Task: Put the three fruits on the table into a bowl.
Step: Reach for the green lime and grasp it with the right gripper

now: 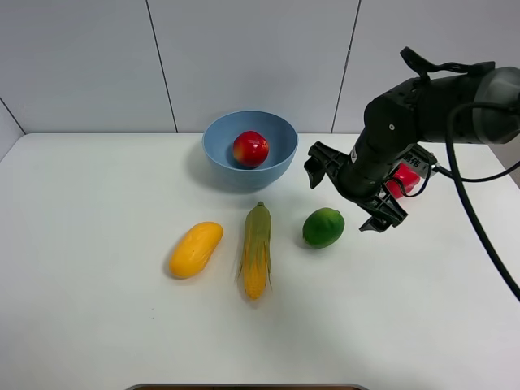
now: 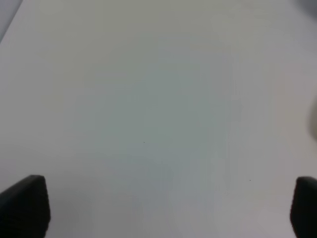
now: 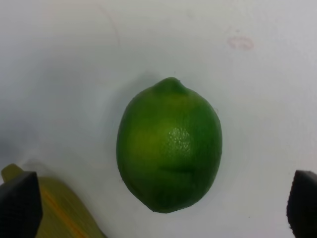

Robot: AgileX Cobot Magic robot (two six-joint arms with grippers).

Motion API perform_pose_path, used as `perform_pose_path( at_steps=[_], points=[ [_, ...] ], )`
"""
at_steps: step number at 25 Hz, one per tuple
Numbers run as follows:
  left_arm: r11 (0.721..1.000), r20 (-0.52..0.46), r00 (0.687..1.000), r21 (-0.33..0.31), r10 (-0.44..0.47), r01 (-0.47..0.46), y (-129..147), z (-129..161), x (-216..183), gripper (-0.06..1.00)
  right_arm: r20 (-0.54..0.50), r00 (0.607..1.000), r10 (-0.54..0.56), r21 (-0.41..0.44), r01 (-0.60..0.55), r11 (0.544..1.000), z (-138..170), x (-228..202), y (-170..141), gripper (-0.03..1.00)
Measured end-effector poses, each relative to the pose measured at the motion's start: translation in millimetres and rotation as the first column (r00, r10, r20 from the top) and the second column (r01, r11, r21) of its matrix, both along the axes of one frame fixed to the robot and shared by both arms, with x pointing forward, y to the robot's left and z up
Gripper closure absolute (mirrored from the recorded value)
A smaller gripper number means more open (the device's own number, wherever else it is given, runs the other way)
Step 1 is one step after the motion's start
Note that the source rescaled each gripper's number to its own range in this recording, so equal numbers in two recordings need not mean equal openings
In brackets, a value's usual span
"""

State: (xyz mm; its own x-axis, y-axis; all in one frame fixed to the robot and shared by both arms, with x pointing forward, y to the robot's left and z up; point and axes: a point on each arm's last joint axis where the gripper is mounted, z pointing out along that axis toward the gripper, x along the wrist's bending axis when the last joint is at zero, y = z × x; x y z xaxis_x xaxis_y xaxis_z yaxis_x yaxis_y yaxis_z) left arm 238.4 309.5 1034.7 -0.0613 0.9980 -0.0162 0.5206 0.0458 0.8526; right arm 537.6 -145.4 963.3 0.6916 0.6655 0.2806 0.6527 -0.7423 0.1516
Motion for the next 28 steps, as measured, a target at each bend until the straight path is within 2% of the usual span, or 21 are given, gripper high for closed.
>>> perform_pose_path(
  at_steps=[11, 15, 18, 22, 28],
  points=[
    [1.000, 0.000, 1.000, 0.000, 0.000, 0.000, 0.0, 0.0, 0.0, -0.05, 0.039, 0.999, -0.002, 0.035, 0.000, 0.999, 1.5, 3.4, 3.0, -0.03],
    [1.000, 0.000, 1.000, 0.000, 0.000, 0.000, 0.0, 0.0, 0.0, -0.05, -0.088, 0.992, -0.087, 0.081, 0.094, 0.992, -1.1, -4.6, 1.8, -0.03],
    [1.000, 0.000, 1.000, 0.000, 0.000, 0.000, 0.0, 0.0, 0.0, -0.05, -0.160, 0.981, -0.112, 0.059, 0.123, 0.991, -1.8, -9.2, -2.0, -0.03],
    [1.000, 0.000, 1.000, 0.000, 0.000, 0.000, 0.0, 0.0, 0.0, -0.05, -0.123, 0.985, -0.122, 0.042, 0.128, 0.991, 9.2, -1.2, -1.7, -0.03],
    [1.000, 0.000, 1.000, 0.000, 0.000, 0.000, 0.0, 0.0, 0.0, -0.05, -0.154, 0.980, -0.128, -0.067, 0.119, 0.991, 27.8, 2.2, -7.1, -0.03]
  ],
)
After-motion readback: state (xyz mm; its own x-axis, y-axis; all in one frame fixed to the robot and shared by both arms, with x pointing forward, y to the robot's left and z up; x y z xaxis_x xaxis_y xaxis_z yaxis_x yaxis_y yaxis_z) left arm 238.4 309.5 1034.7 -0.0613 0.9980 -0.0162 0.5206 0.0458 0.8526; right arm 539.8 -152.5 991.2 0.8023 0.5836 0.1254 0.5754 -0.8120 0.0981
